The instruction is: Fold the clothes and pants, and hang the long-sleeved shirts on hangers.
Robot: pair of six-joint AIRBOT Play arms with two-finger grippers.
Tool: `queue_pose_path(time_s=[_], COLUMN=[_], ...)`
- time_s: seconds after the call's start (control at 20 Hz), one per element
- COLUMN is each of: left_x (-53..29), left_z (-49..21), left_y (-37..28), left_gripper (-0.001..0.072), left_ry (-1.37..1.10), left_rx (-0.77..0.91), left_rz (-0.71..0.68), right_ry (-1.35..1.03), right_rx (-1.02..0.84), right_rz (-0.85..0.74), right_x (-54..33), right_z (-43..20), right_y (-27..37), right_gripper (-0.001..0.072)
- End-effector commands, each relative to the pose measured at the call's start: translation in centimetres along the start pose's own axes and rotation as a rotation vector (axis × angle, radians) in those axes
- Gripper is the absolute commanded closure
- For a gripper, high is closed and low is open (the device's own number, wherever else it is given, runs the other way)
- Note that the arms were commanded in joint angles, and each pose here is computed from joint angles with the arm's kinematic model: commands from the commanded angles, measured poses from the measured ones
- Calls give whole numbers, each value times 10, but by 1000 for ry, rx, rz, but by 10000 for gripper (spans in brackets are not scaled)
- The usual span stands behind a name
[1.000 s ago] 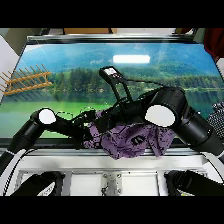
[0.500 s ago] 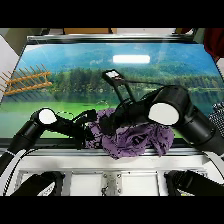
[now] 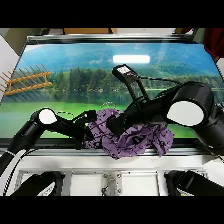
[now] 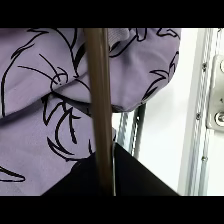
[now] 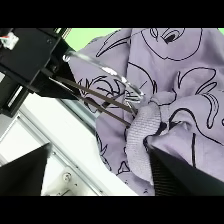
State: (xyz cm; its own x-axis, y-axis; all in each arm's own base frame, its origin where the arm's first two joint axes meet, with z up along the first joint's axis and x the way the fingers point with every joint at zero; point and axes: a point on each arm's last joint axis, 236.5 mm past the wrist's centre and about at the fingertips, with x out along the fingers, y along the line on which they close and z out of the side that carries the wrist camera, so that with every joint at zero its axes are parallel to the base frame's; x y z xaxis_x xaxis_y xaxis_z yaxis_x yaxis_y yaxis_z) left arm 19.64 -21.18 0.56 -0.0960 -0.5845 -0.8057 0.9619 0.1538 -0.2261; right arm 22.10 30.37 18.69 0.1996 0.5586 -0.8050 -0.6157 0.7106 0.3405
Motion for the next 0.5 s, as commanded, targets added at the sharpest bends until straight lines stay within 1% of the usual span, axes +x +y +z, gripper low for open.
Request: queue_pose_path(time_s=[0.0, 0.1, 0.2, 0.3, 0.45], left_x=[0, 0, 0, 0, 0], left_z=[0, 0, 0, 0, 0], left_y=[0, 0, 0, 0, 0], left_gripper=[693, 693, 693, 692, 692], left_ry=[1, 0, 0, 0, 1], left_rx=[0, 0, -1, 0, 0], left_rz=[-2, -1, -1, -1, -1], right_ry=[-16, -39, -37, -32, -71], right_rx=[-69, -99, -184, -223, -157], right_rz=[-3, 0, 32, 66, 22], right_x=[-12, -22, -33, -42, -52], right_z=[-1, 2, 0, -1, 9], right_y=[-2, -7, -14, -28, -61], right_gripper=[5, 5, 7, 8, 9])
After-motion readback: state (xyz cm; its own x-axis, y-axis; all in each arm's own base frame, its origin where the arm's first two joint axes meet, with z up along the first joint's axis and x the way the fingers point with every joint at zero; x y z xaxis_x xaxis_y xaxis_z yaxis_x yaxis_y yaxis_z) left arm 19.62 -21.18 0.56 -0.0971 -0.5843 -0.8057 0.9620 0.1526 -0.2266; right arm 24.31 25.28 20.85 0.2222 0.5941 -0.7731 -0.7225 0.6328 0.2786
